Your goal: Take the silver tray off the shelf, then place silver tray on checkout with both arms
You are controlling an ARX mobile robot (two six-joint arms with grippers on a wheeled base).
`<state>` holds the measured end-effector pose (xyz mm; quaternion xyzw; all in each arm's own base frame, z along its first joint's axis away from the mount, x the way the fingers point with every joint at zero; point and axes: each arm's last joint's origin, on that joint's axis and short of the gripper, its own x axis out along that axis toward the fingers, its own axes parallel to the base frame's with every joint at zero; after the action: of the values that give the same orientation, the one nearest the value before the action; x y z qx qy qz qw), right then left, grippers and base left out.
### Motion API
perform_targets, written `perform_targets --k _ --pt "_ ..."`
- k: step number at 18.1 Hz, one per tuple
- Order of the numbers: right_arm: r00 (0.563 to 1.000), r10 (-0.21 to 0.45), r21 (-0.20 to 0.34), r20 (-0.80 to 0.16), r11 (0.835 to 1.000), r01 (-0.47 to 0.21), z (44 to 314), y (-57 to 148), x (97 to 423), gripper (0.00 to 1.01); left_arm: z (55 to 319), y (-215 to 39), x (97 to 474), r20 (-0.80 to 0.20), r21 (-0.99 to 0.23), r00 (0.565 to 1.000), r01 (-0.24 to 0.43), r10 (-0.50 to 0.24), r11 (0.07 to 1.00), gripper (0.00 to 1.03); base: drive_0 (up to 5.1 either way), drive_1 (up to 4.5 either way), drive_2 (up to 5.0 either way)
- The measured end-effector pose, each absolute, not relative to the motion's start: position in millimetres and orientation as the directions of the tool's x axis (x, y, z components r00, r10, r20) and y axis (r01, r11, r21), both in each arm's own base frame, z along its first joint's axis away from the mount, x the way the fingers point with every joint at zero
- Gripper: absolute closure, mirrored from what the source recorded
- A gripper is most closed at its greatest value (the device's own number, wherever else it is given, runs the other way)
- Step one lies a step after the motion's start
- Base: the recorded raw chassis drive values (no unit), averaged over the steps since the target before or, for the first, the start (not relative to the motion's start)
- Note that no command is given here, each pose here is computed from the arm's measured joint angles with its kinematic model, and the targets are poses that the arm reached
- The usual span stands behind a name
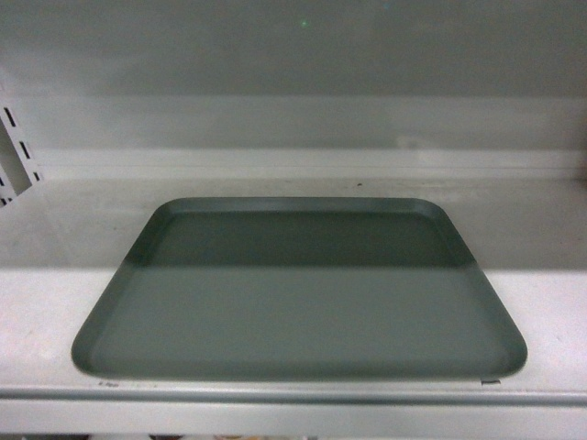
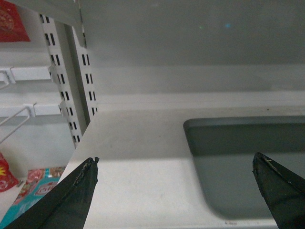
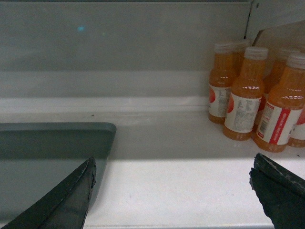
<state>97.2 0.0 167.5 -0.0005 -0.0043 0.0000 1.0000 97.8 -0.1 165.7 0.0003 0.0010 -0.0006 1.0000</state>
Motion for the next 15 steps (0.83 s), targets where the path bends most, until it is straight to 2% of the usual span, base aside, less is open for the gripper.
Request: perform_targets --k 11,15 --pt "1.0 0.0 -0.001 0.005 1.0 0.0 167.2 0.0 97.2 0.03 165.3 -0.1 97.8 -0.006 0.0 1.0 0.001 -0.001 1.0 0.05 0.1 4.36 -4.2" --pt "1.0 0.0 -0.001 0.005 1.0 0.0 167.2 0.0 97.2 0.03 165.2 -0.1 97.8 -0.006 0.001 1.0 0.001 -0.001 1.0 0.05 0.0 0.0 0.0"
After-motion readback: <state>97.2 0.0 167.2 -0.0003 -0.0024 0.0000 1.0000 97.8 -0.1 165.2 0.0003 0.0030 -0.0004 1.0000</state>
